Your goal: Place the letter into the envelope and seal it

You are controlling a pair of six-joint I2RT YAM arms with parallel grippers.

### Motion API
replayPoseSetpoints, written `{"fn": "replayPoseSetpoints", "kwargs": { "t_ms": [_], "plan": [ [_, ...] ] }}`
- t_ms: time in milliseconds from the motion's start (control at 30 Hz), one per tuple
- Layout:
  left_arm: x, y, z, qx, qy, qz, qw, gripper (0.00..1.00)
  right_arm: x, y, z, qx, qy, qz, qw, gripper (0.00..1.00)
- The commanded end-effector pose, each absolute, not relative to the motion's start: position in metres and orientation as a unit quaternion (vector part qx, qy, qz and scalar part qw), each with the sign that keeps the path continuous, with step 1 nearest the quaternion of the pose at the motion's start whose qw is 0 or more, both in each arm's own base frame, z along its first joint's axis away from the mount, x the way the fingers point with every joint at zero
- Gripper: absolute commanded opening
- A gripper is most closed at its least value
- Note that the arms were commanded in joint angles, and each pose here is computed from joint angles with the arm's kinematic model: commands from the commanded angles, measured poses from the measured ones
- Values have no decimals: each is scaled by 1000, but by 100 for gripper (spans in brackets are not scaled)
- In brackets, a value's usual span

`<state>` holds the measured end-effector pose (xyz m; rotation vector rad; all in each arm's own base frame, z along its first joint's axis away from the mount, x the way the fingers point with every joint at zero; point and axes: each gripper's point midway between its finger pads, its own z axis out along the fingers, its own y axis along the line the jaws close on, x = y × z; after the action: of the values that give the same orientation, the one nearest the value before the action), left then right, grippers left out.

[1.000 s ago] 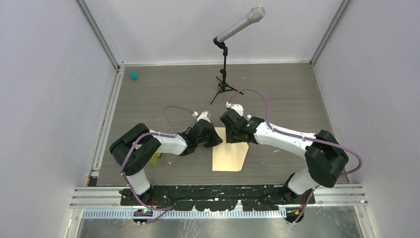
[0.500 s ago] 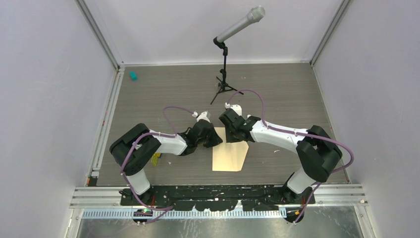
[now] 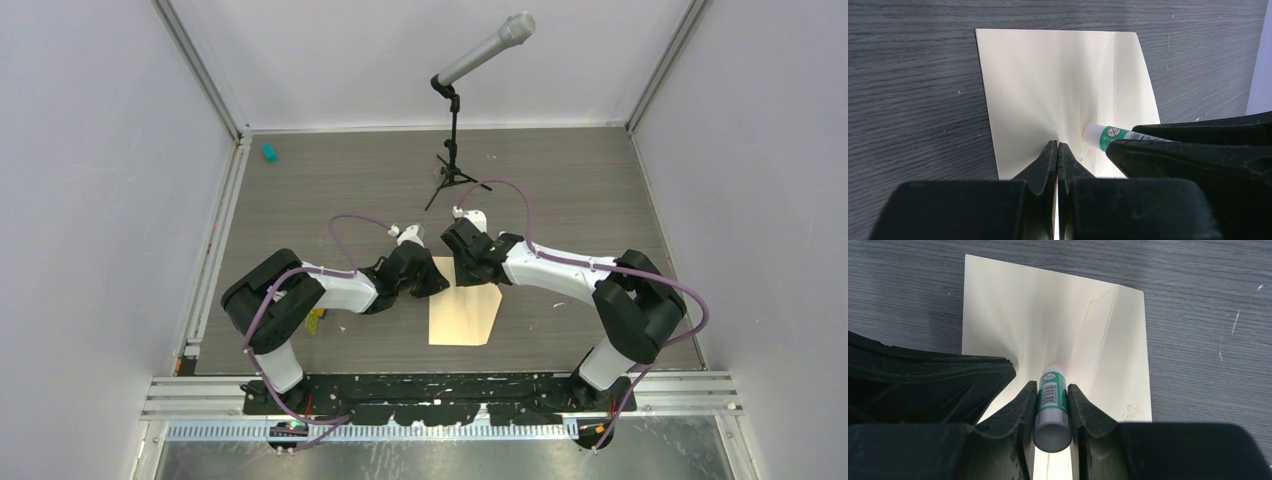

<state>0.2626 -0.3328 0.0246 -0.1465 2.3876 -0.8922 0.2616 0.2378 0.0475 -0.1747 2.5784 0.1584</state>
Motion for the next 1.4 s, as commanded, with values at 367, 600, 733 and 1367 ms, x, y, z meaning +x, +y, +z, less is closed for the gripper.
{"fn": "replayPoseSetpoints", "kwargs": {
  "t_ms": [367,600,733,1367],
  "plan": [
    [260,-317,6,-63,909,-298,283,0,263,245,56,-78,960,67,260,1],
    [260,-317,6,-63,910,-297,282,0,256,243,54,-82,965,64,242,1],
    [260,-319,5,-65,909,-300,281,0,253,243,52,-83,966,64,236,1],
    [256,-319,2,-73,910,-305,270,0,242,248,45,-87,968,70,226,1]
  ]
}}
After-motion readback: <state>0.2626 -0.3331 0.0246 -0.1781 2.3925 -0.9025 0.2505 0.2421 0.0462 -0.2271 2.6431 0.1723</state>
